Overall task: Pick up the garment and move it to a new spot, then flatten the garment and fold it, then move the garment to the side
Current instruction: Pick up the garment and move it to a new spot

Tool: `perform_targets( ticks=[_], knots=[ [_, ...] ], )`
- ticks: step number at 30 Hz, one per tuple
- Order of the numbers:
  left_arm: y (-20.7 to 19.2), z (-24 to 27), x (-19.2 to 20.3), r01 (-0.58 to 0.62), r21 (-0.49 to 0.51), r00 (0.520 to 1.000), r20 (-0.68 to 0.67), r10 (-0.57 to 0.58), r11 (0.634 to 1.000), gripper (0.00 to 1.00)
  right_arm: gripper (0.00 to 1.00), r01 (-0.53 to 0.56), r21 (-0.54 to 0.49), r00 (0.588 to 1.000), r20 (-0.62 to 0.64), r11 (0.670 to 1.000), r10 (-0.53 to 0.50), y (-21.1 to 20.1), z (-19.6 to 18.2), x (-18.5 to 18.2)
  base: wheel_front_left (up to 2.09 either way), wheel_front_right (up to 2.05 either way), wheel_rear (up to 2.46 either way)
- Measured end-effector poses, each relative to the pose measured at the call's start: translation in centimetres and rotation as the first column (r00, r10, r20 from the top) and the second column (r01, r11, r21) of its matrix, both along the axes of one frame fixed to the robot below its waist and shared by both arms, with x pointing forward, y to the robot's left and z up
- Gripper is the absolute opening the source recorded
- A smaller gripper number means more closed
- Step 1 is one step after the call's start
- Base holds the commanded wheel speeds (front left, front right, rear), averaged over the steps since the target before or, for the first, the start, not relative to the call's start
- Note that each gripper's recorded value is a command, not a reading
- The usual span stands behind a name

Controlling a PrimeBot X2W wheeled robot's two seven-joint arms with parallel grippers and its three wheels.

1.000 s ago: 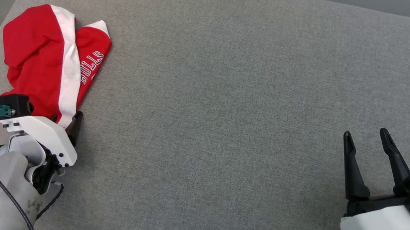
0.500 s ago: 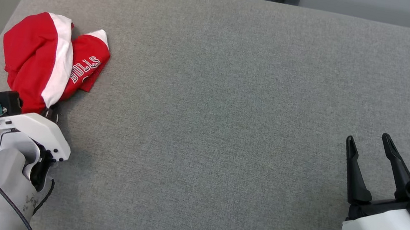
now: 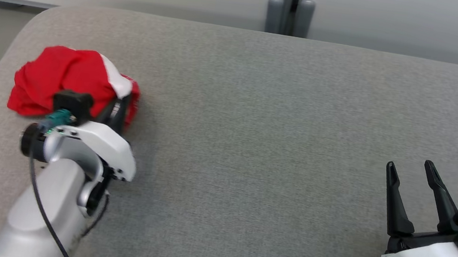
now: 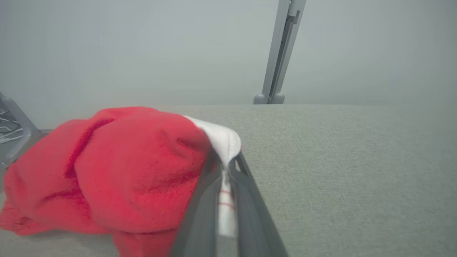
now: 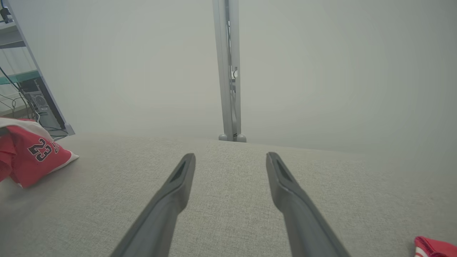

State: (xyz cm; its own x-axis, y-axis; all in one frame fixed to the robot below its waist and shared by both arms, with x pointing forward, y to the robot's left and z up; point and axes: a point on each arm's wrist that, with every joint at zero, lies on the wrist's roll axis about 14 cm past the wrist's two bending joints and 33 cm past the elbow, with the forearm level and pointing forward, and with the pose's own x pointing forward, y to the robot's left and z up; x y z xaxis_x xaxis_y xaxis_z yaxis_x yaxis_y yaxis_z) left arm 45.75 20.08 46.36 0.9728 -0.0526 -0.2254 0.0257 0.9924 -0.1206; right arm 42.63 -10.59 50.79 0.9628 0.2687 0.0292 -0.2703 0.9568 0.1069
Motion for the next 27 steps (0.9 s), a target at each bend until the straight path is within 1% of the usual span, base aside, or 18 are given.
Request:
perform_targets(
  ticks=[4, 7, 8, 9, 13, 17, 19, 21, 22, 25, 26, 27],
  knots=[
    [-6.4, 0.4, -0.6, 0.168, -0.029, 0.986, -0.010, -0.169, 0.985, 0.00, 1.00, 0.054, 0.007, 0.999, 0.007, 0.998, -0.054, -1.9, 0.2, -0.6, 0.00, 0.00, 0.00],
    [-11.6, 0.6, -1.7, 0.300, -0.063, 0.953, -0.021, -0.302, 0.952, 0.00, 1.00, 0.105, 0.012, 0.995, 0.004, 0.994, -0.105, -3.7, 0.1, -1.1, 0.00, 0.00, 0.00],
    [-13.2, 0.6, -2.2, 0.342, -0.078, 0.938, -0.028, -0.345, 0.937, 0.00, 1.00, 0.122, 0.015, 0.992, 0.007, 0.992, -0.123, -4.3, 0.1, -1.3, 0.00, 0.00, 0.00],
    [-16.5, 0.7, -3.2, 0.423, -0.110, 0.903, -0.033, -0.429, 0.899, 0.00, 1.00, 0.158, 0.013, 0.987, 0.009, 0.987, -0.158, -5.6, 0.2, -1.6, 0.00, 0.00, 0.00],
    [-22.2, 1.1, -5.0, 0.561, -0.168, 0.819, -0.032, -0.573, 0.811, 0.00, 1.00, 0.233, 0.014, 0.972, 0.005, 0.972, -0.233, -8.2, 0.0, -2.5, 0.00, 0.00, 0.00],
    [-26.7, 1.1, -6.5, 0.660, -0.219, 0.731, -0.035, -0.681, 0.719, 0.00, 1.00, 0.299, 0.014, 0.954, -0.005, 0.954, -0.299, -10.4, -0.4, -3.6, 0.00, 0.00, 0.00],
    [-28.4, 0.8, -7.2, 0.687, -0.249, 0.696, -0.046, -0.717, 0.683, 0.00, 1.00, 0.327, 0.011, 0.945, -0.006, 0.945, -0.327, -11.4, -0.5, -4.1, 0.00, 0.00, 0.00],
    [-29.5, -0.1, -7.5, 0.700, -0.269, 0.671, -0.068, -0.738, 0.661, 0.00, 1.00, 0.345, 0.009, 0.938, -0.015, 0.938, -0.345, -12.0, -0.8, -4.7, 0.00, 0.00, 0.00],
    [-29.5, -0.1, -7.5, 0.700, -0.269, 0.671, -0.068, -0.738, 0.661, 0.00, 1.00, 0.345, 0.009, 0.938, -0.015, 0.938, -0.345, -12.0, -0.8, -4.7, 0.00, 0.00, 0.00],
    [-30.5, -1.8, -8.1, 0.711, -0.292, 0.635, -0.126, -0.762, 0.640, 0.00, 1.00, 0.376, 0.007, 0.926, -0.027, 0.926, -0.376, -12.9, -1.2, -5.4, 0.00, 0.00, 0.00],
    [-30.8, -2.4, -8.3, 0.715, -0.295, 0.623, -0.142, -0.769, 0.634, 0.15, 1.00, 0.388, 0.006, 0.921, -0.033, 0.922, -0.387, -13.3, -1.4, -5.6, 0.00, 0.00, 0.00],
    [-31.0, -2.7, -8.5, 0.718, -0.306, 0.611, -0.153, -0.777, 0.625, 0.47, 1.00, 0.396, 0.006, 0.918, -0.034, 0.918, -0.396, -13.6, -1.5, -5.7, 0.00, 0.00, 0.00]
  ],
)
